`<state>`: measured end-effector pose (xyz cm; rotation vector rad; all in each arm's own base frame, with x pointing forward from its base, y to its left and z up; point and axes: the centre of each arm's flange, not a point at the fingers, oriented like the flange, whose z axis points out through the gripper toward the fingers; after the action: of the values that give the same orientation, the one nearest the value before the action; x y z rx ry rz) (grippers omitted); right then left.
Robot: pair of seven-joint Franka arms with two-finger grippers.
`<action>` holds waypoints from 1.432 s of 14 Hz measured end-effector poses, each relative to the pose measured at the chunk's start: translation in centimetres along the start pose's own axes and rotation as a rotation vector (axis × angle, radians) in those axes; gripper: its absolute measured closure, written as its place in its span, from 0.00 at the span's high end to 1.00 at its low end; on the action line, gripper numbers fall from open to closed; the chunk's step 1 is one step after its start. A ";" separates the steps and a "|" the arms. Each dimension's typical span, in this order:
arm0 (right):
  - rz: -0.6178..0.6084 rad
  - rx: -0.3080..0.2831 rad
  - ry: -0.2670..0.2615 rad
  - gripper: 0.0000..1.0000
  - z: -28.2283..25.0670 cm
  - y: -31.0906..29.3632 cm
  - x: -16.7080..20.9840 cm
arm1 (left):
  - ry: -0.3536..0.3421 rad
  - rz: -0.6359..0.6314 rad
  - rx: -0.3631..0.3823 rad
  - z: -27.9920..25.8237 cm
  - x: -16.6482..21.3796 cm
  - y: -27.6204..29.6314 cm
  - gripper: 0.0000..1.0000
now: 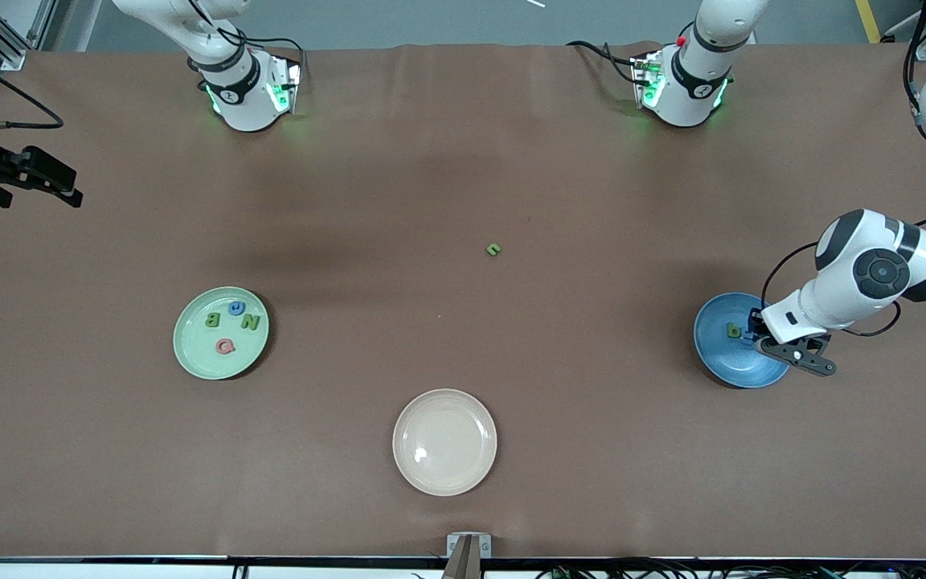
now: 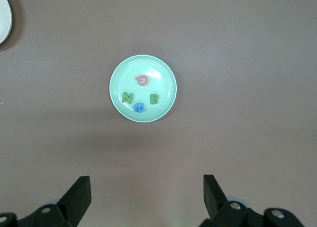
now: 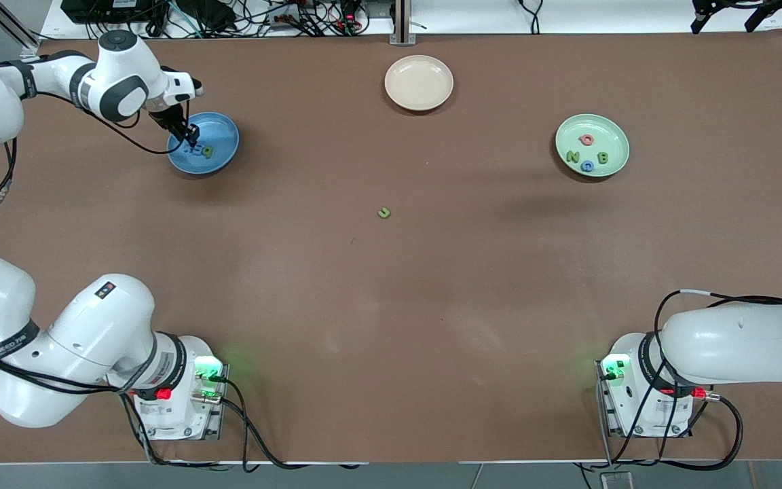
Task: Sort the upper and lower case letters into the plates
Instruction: 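Release the x on the blue plate and return the left gripper, then lower the left gripper and grasp the green u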
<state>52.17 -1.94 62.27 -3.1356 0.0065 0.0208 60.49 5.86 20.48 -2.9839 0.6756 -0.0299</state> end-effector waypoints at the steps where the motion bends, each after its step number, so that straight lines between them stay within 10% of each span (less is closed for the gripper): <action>1: 0.001 0.008 0.000 1.00 0.0 0.0 0.0 | 0.009 0.004 0.003 -0.6 0.4 0.2 0.63; 5: 0.009 0.016 0.000 1.00 0.0 0.3 0.0 | -0.065 -0.076 -0.053 -8.4 3.6 4.9 1.00; 12: 0.010 0.017 -0.008 1.00 0.1 0.3 -0.1 | -0.094 -0.396 -0.107 -20.3 7.1 23.5 1.00; 20: 0.006 0.018 -0.011 1.00 -0.1 0.1 -0.2 | -0.164 -0.626 0.037 -17.7 4.3 48.9 1.00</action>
<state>52.01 -2.08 62.41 -3.1170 0.0155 0.0377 42.74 -41.26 33.97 -2.9813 -0.2832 0.1578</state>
